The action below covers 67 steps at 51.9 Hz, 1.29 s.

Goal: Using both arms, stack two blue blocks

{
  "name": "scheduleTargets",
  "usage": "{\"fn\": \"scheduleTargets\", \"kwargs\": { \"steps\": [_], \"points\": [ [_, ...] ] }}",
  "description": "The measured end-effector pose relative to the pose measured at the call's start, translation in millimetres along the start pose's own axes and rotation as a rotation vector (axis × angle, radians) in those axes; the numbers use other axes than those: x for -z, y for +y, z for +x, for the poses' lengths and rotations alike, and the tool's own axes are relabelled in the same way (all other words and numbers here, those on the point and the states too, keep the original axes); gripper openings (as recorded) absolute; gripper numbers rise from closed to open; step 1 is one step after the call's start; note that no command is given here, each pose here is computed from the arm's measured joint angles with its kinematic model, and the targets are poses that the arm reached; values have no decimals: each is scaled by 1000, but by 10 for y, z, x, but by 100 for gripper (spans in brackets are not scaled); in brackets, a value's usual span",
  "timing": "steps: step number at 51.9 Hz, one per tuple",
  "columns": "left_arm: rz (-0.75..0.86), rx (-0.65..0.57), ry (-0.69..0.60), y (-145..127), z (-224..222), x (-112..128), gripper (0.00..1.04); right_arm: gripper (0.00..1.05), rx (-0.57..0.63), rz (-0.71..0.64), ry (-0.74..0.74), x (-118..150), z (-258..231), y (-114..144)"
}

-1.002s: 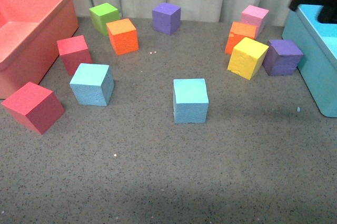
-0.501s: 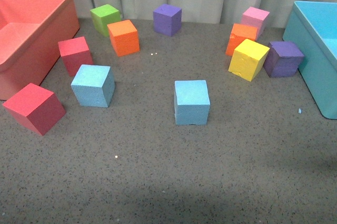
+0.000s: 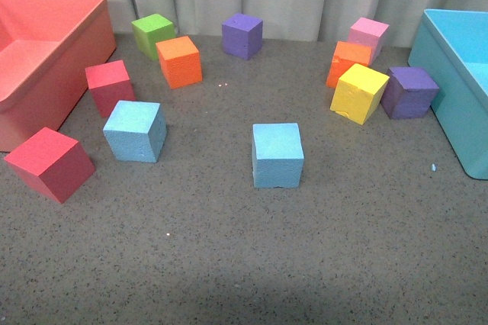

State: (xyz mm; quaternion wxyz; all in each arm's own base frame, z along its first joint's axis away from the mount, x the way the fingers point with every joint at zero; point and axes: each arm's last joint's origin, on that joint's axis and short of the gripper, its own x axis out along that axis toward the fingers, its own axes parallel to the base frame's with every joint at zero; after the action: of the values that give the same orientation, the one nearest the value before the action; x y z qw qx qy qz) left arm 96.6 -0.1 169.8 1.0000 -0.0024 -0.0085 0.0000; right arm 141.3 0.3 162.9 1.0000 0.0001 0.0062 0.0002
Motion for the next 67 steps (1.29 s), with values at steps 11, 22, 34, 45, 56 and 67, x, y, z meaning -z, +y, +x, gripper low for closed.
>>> {"fn": "scheduleTargets", "kwargs": {
  "steps": [11, 22, 34, 45, 56, 67],
  "points": [
    [0, 0, 0, 0, 0, 0, 98, 1, 0, 0, -8, -21, -107, 0],
    [0, 0, 0, 0, 0, 0, 98, 1, 0, 0, -16, -41, -189, 0],
    [0, 0, 0, 0, 0, 0, 98, 1, 0, 0, -18, -45, -256, 0],
    [0, 0, 0, 0, 0, 0, 98, 1, 0, 0, -19, -43, -298, -1],
    [0, 0, 0, 0, 0, 0, 98, 1, -2, 0, 11, 0, -388, 0],
    [0, 0, 0, 0, 0, 0, 98, 1, -3, 0, -12, -9, -435, 0]
  ]
}}
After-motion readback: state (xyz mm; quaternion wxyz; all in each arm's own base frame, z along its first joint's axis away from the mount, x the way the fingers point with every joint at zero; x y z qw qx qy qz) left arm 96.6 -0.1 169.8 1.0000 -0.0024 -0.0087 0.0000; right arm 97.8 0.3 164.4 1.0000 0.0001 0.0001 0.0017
